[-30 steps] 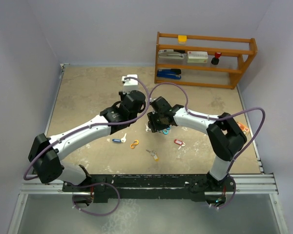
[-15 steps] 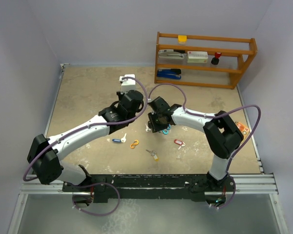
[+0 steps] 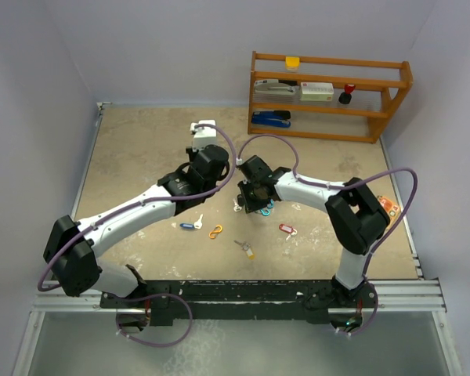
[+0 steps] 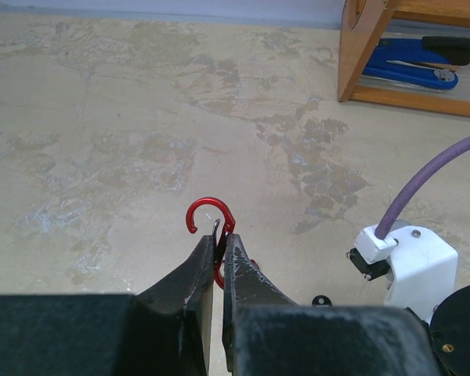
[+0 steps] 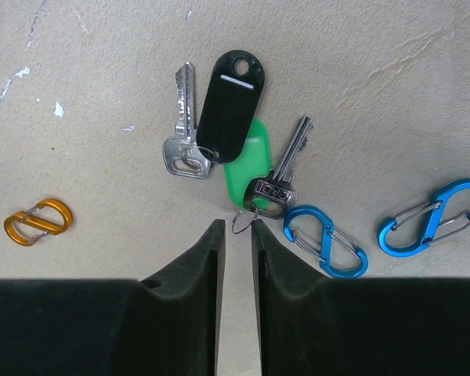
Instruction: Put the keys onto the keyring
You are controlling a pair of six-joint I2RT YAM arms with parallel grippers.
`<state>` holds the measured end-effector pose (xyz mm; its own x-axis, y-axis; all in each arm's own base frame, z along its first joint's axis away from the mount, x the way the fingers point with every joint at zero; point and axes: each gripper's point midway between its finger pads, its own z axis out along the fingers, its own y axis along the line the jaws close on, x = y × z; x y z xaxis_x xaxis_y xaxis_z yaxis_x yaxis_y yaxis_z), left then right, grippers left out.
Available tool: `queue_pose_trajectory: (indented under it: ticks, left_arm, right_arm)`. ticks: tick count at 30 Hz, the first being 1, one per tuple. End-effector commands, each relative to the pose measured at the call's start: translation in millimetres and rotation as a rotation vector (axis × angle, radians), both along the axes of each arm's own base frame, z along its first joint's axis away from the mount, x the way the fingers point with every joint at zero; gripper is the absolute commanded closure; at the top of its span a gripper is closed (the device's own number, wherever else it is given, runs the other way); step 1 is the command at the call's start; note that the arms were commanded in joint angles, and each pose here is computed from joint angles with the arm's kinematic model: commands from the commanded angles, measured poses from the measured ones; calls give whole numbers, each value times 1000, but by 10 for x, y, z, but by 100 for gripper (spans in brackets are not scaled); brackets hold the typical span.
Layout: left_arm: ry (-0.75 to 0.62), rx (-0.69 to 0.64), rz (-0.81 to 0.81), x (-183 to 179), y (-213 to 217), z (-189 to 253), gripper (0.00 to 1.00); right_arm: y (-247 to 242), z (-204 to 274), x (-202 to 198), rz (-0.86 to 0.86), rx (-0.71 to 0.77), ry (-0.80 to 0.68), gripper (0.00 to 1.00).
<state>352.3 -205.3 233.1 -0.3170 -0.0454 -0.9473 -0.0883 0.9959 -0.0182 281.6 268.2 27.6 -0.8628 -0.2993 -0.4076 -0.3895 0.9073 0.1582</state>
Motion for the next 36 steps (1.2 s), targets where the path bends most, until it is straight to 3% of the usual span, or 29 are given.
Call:
queue_pose_trajectory:
  ticks: [1,13,22,28,36]
  left_arm:
    - [-51,-54,10,23,24,188,100]
    - [-55,-57,9,6,50,194,100]
    - [-60,-65,-9,15,15,154,100]
    - [-69,-98,-37,22,-22,135,100]
    - [-119,-189,-105,-17,-116,175,100]
  right_arm:
    - [41,30,66,-15,-9,-9,79]
    - [-35,134,90,-45,-16,-53,100]
    - [-171,579,178,-105,23,-205,100]
    - [-141,903,133,-85,147,-305,100]
    - [-157,1343,62,27,332,-574,100]
